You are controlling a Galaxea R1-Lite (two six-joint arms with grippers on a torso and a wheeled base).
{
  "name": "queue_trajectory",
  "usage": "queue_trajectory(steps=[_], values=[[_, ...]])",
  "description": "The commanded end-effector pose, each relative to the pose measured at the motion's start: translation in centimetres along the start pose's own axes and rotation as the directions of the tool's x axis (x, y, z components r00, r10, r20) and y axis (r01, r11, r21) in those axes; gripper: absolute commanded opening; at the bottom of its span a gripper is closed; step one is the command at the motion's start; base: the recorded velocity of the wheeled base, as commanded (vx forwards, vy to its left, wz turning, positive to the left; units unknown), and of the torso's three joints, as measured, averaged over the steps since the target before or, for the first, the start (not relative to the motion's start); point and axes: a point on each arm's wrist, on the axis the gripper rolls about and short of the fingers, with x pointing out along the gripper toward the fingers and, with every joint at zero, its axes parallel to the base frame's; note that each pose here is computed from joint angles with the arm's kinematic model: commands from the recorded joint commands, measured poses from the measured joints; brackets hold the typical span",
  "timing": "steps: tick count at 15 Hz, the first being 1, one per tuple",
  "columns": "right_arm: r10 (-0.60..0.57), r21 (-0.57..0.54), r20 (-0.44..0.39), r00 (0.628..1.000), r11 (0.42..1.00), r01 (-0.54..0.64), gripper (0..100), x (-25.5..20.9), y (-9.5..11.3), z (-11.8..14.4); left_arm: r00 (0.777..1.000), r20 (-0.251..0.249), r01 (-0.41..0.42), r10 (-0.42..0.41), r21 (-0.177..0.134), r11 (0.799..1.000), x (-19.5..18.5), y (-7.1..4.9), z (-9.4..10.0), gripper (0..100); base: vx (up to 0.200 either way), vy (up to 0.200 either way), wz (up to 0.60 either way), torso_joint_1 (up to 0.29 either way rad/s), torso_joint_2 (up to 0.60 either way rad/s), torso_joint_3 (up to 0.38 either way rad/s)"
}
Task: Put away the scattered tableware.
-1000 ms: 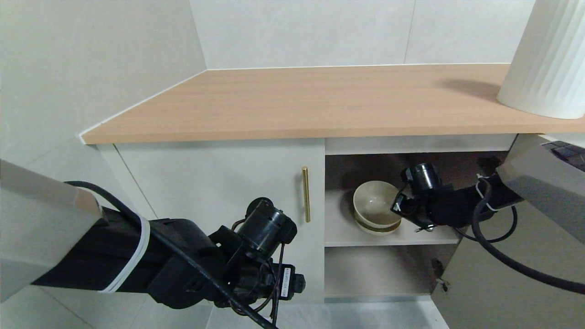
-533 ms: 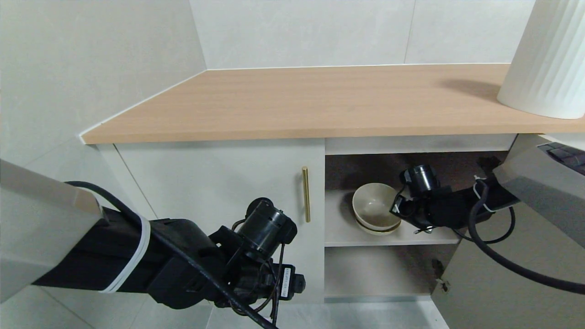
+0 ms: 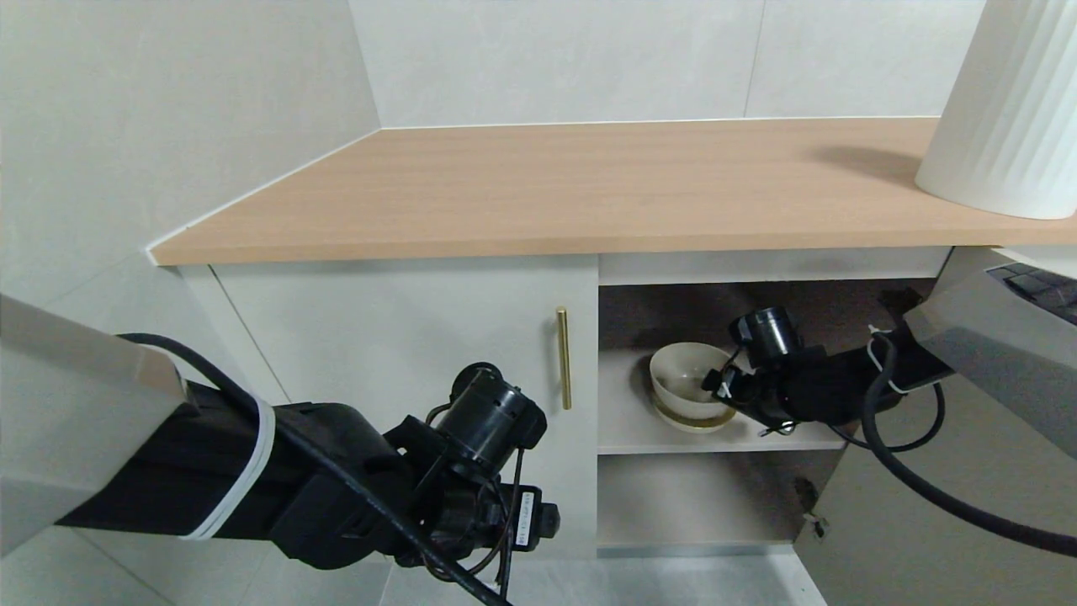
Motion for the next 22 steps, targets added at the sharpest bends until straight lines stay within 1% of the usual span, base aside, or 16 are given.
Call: queue_trajectory(steps=[1,3,4,5,6,7,8,10,11,12,13,15,16,18,19,22], values=[[0.002,-0.004,-0.005,1.000,1.000,-0.002,100,-0.7,-0.1,0.1,1.000,0.003,-0.002,0.002,-0.001,1.000,-0.1,0.0,0.0,100,0.000,0.000,0.00,0.000,0.00,0.000],[0.035,-0.091,-0.119,0.992,0.995,-0.046,100,-3.8,-0.4,-0.2,0.999,0.052,-0.008,0.009,-0.007,1.000,-1.9,0.3,0.3,100,0.000,0.000,0.00,0.000,0.00,0.000],[0.050,-0.121,-0.154,0.987,0.990,-0.069,100,-5.2,-0.7,-0.1,0.997,0.079,-0.004,0.005,-0.008,1.000,-3.0,0.5,0.6,100,0.000,0.000,0.00,0.000,0.00,0.000],[0.076,-0.192,-0.209,0.975,0.974,-0.117,100,-7.9,-0.9,-0.3,0.992,0.123,0.011,-0.011,-0.006,1.000,-5.2,1.1,0.8,100,0.000,0.000,0.00,0.000,0.00,0.000],[0.082,-0.262,-0.233,0.969,0.954,-0.143,100,-10.2,-1.4,-0.5,0.987,0.159,0.028,-0.026,-0.010,1.000,-7.0,1.7,0.8,100,0.000,0.000,0.00,0.000,0.00,0.000],[0.096,-0.320,-0.231,0.968,0.932,-0.168,100,-12.4,-1.9,-0.5,0.982,0.184,0.040,-0.038,-0.007,0.999,-8.5,2.1,0.7,100,0.000,0.000,0.00,0.000,0.00,0.000],[0.130,-0.353,-0.204,0.970,0.915,-0.196,100,-15.0,-2.4,-0.1,0.977,0.208,0.054,-0.051,-0.009,0.998,-10.2,2.8,0.2,100,0.000,0.000,0.00,0.000,0.00,0.000],[0.197,-0.355,-0.145,0.970,0.904,-0.237,100,-18.9,-3.0,0.8,0.969,0.237,0.073,-0.068,-0.013,0.997,-12.7,3.8,-0.6,100,0.000,0.000,0.00,0.000,0.00,0.000],[0.204,-0.354,-0.140,0.969,0.903,-0.242,100,-20.1,-3.5,0.9,0.966,0.249,0.080,-0.073,-0.015,0.997,-13.5,4.1,-0.9,100,0.000,0.000,0.00,0.000,0.00,0.000],[0.202,-0.360,-0.153,0.967,0.900,-0.245,100,-22.2,-4.3,0.6,0.958,0.273,0.095,-0.086,-0.020,0.995,-14.8,4.6,-1.3,100,0.000,0.000,0.00,0.000,0.00,0.000],[0.206,-0.371,-0.171,0.963,0.892,-0.257,100,-23.5,-4.7,0.1,0.956,0.283,0.090,-0.078,-0.030,0.995,-15.2,5.3,-1.6,100,0.000,0.000,0.00,0.000,0.00,0.000],[0.219,-0.388,-0.190,0.957,0.878,-0.279,100,-25.0,-5.3,-1.0,0.956,0.285,0.079,-0.070,-0.020,0.997,-15.4,6.0,-2.3,100,0.000,0.000,0.00,0.000,0.00,0.000],[0.222,-0.391,-0.195,0.955,0.876,-0.283,100,-25.2,-5.5,-1.2,0.957,0.281,0.079,-0.070,-0.019,0.997,-15.4,6.1,-2.4,100,0.000,0.000,0.00,0.000,0.00,0.000],[0.207,-0.392,-0.207,0.956,0.878,-0.275,100,-25.0,-5.9,-1.7,0.959,0.276,0.070,-0.066,-0.005,0.998,-15.0,5.8,-2.1,100,0.000,0.000,0.00,0.000,0.00,0.000],[0.205,-0.391,-0.209,0.956,0.879,-0.274,100,-25.0,-6.0,-1.8,0.962,0.266,0.060,-0.062,0.014,0.998,-14.5,5.6,-1.9,100,0.000,0.000,0.00,0.000,0.00,0.000],[0.205,-0.394,-0.207,0.957,0.878,-0.273,100,-24.9,-5.9,-1.8,0.975,0.219,0.024,-0.027,0.017,1.000,-12.6,5.2,-1.7,100,0.000,0.000,0.00,0.000,0.00,0.000]])
